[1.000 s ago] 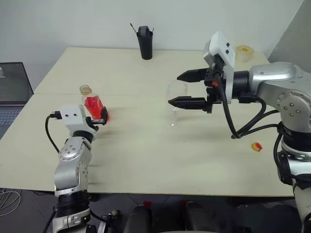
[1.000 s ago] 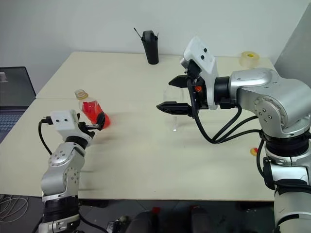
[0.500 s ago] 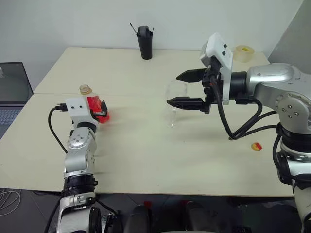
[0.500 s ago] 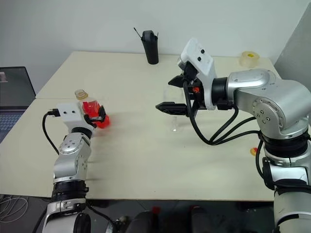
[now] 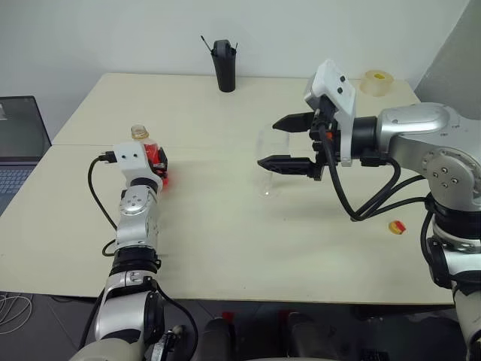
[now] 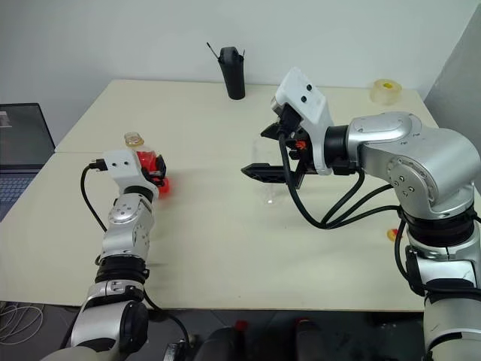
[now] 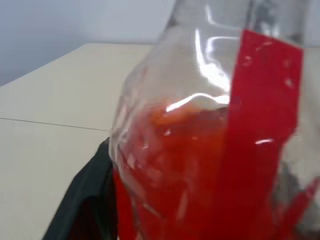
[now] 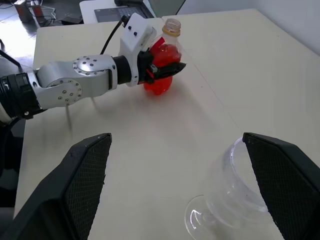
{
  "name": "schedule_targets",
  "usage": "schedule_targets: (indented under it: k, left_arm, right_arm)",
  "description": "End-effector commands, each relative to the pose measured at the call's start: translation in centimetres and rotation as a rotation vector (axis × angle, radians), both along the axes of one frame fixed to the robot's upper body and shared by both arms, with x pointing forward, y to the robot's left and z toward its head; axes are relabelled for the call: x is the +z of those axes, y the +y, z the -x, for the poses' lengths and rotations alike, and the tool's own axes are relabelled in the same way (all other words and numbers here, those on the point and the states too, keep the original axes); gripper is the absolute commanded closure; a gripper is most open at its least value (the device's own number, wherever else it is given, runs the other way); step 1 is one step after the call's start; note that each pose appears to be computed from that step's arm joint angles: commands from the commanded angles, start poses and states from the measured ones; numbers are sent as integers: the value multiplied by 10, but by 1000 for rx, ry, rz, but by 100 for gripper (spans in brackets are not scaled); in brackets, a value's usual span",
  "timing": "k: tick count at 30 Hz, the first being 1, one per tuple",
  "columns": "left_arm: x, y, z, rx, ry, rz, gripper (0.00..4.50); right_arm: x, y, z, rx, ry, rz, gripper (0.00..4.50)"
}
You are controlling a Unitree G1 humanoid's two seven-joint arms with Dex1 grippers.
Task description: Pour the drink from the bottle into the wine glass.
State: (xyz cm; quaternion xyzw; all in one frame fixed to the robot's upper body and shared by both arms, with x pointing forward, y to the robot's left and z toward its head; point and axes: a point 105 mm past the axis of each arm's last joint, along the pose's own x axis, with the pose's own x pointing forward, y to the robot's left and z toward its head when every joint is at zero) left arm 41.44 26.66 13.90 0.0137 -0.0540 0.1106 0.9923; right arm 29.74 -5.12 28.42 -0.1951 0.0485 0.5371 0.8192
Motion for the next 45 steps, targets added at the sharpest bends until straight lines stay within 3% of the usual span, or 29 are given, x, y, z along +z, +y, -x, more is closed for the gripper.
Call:
schedule_targets:
  k: [1,5,8,15,25,31,36,45]
  left_arm:
    - [17,0,-1,-14,-54,-37,255]
    - [30,-2,-3,-53,-75,-80,309]
    - [54,-18,-10,-142,-119,-126,336]
    - [109,-65,-23,-378,-201,-284,347]
    - [152,-137,-28,-611,-307,-606,349]
    - [158,-159,-30,-668,-349,-678,350]
    - [153,-168,-32,-702,-343,-671,350]
    - [148,-180,-34,-747,-337,-673,350]
  right_arm:
    - [7,-3,4,-12,-47,-4,0]
    - [6,-10,5,-42,-62,-29,0]
    - [1,-28,5,-107,-109,-52,0]
    - [-5,-63,26,-219,-223,-168,0]
    - [-65,-79,29,-447,-225,-263,0]
    - [-61,-89,29,-571,-314,-331,0]
    - [-50,-85,44,-544,-440,-388,0]
    - [-66,-67,60,-447,-413,-416,0]
